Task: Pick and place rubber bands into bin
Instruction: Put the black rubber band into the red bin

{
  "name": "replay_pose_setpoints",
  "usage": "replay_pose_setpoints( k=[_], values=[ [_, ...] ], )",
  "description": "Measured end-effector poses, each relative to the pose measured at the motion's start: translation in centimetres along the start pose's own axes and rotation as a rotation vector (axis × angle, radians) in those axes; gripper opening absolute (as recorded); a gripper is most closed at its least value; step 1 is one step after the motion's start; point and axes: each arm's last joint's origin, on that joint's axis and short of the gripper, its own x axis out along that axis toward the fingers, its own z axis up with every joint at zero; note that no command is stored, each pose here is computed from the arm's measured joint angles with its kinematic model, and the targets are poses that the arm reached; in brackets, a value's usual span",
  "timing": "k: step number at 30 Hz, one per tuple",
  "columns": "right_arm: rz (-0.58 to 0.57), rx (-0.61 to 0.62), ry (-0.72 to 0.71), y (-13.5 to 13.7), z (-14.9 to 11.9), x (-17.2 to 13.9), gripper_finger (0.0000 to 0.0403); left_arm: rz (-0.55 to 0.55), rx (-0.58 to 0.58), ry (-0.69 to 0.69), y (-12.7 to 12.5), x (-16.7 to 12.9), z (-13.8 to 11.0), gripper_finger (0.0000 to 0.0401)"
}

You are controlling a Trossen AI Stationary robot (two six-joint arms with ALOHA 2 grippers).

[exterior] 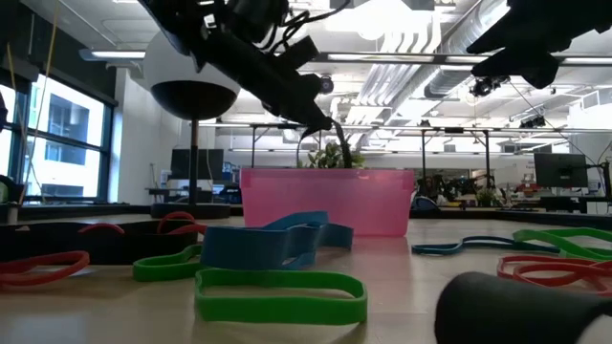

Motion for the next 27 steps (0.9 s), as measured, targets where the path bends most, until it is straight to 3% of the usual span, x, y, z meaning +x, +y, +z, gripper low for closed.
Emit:
replay_pose_setpoints(
  k=[10, 14, 18, 27],
  values=[
    [-0.009, 0.004, 0.000, -0.1, 0.1, 0.1, 0.0204, 0.042, 0.021, 0.013, -0.2, 0.6, -0.5, 0.0000],
    [-0.004, 0.004, 0.004, -0.1, 0.1, 0.1, 0.0204, 0.007, 0.033, 0.001, -0.1, 0.7, -0.4, 0.0012],
    [-0.005, 0.003, 0.005, -0.1, 0.0, 0.1, 0.0204, -0.096, -0.020, 0.023, 0.7, 1.0, -0.4, 0.0056],
    [0.004, 0.007, 0.011, -0.1, 0.0, 0.1, 0.0204, -0.076, 0.034, 0.015, 1.5, 1.1, 1.7, 0.0172]
  ],
)
